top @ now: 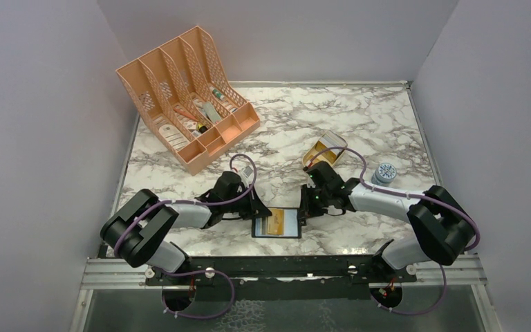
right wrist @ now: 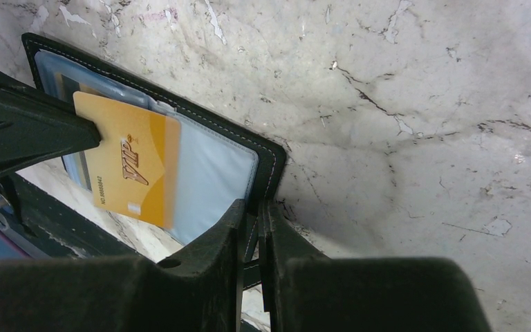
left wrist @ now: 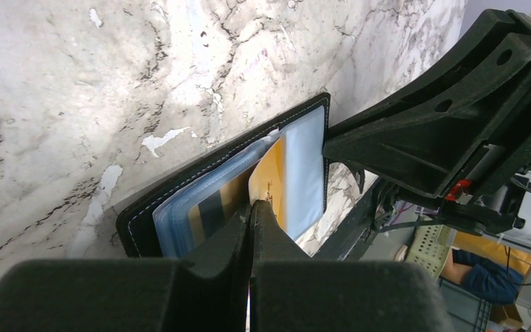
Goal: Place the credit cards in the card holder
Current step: Insert the credit card into the card holder.
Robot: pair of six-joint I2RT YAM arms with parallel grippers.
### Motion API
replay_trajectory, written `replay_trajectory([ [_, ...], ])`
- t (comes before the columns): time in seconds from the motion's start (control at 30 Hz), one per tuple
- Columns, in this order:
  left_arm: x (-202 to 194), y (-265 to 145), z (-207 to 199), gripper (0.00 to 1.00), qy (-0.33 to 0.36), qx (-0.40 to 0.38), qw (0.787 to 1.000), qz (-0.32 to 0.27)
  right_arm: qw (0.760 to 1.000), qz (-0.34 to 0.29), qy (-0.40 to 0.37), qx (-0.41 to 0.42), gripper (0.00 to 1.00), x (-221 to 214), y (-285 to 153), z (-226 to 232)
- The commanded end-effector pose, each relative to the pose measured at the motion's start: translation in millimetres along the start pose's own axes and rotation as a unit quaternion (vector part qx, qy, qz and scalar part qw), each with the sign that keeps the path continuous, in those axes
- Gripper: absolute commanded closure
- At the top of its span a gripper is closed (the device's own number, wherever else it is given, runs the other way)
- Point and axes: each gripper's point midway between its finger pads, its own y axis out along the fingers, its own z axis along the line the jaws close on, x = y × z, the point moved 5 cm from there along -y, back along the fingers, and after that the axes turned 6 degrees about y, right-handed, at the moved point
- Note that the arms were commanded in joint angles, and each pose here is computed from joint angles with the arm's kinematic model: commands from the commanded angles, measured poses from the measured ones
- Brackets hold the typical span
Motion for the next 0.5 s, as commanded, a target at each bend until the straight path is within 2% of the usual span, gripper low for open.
replay_trajectory([
  [0.0,-3,3,11,1.00,0.003,0.030,0.999,-0.019,1.000,-0.002,0.002,-0.012,0.87,-7,7,-6],
  [0.3,-4,4,7,1.00,-0.004,0.032,0.999,-0.029,1.000,-0.004,0.007,-0.009,0.88,-6,5,-4],
  [0.37,-3,2,5,0.93,-0.007,0.028,0.999,-0.031,1.000,-0.005,0.008,-0.009,0.87,-5,0,-1],
  [0.47,-2,0,1,0.76,-0.009,0.024,0.999,-0.032,1.000,-0.015,0.005,-0.007,0.81,-1,-11,4],
])
